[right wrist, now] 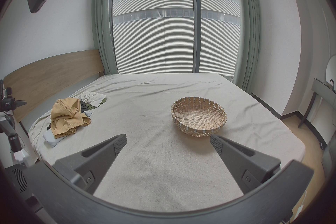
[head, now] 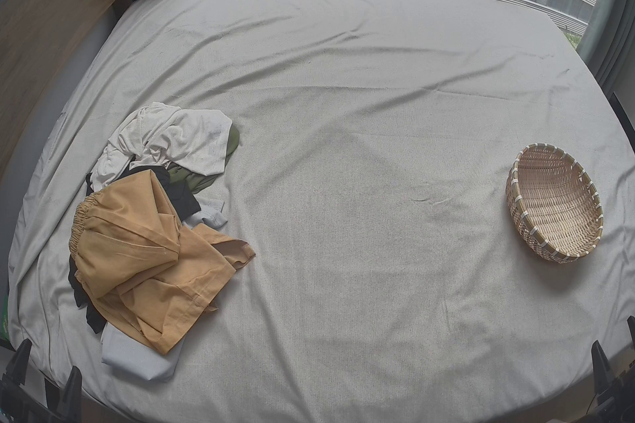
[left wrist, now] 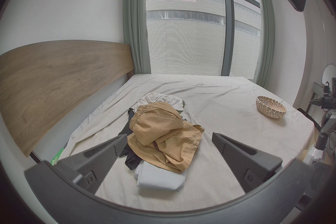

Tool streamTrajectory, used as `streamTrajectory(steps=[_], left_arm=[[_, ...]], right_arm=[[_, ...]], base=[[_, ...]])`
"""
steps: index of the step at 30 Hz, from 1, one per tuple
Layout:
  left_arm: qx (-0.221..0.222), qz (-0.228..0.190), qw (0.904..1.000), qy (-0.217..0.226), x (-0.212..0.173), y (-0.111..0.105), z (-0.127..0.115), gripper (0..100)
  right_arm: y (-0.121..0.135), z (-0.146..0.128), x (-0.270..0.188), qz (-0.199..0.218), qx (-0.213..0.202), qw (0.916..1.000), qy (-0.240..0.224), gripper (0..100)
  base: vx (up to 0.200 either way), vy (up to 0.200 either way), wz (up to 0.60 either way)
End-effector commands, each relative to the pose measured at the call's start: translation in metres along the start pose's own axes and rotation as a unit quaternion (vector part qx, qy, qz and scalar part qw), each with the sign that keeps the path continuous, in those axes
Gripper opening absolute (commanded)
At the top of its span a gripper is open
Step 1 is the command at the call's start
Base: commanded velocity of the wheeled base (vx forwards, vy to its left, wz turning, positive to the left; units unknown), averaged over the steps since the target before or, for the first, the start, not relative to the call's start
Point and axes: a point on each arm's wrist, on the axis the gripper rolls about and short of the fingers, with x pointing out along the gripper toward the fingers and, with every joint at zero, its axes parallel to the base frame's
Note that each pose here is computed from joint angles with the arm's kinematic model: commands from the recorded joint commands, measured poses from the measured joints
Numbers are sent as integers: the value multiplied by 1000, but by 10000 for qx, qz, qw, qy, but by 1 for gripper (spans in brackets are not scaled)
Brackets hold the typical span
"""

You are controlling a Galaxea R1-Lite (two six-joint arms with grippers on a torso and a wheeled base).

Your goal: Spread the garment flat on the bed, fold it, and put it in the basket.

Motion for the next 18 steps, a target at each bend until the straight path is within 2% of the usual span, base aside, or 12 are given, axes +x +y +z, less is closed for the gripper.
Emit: streamTrajectory(steps=[1,4,5,6,7,9,12,14,18], left_arm=[[1,2,10000,-5,0,0,-5,100],[-49,-7,9999,-151,-1,0,0,100],[-88,-64,9953,-962,-12,-1,49,100],[-116,-101,9931,-1167,-14,0,73,100],[-123,-154,9932,-1143,-13,0,87,100],[-152,-335,9947,-965,-6,1,100,100],[-284,-782,9959,-344,11,1,90,100],[-677,-1114,9915,-44,19,1,87,100],[-1514,-1276,9798,294,30,-2,96,100]], right_arm=[[0,-5,1,7,-4,10000,53,100],[0,-5,1,-1,-4,10000,53,100],[0,-5,1,-1,-4,10000,60,100],[0,-5,1,-1,-4,10000,53,100],[0,-5,1,-1,-4,10000,53,100],[0,-5,1,-9,-4,10000,53,100],[0,-5,1,-1,3,10000,53,100],[0,-5,1,-1,3,10000,53,100],[0,-5,1,7,-5,10000,53,100]], base=[[0,0,0],[0,0,0],[0,0,0],[0,0,0],[0,0,0],[0,0,0],[0,0,0],[0,0,0],[0,0,0]])
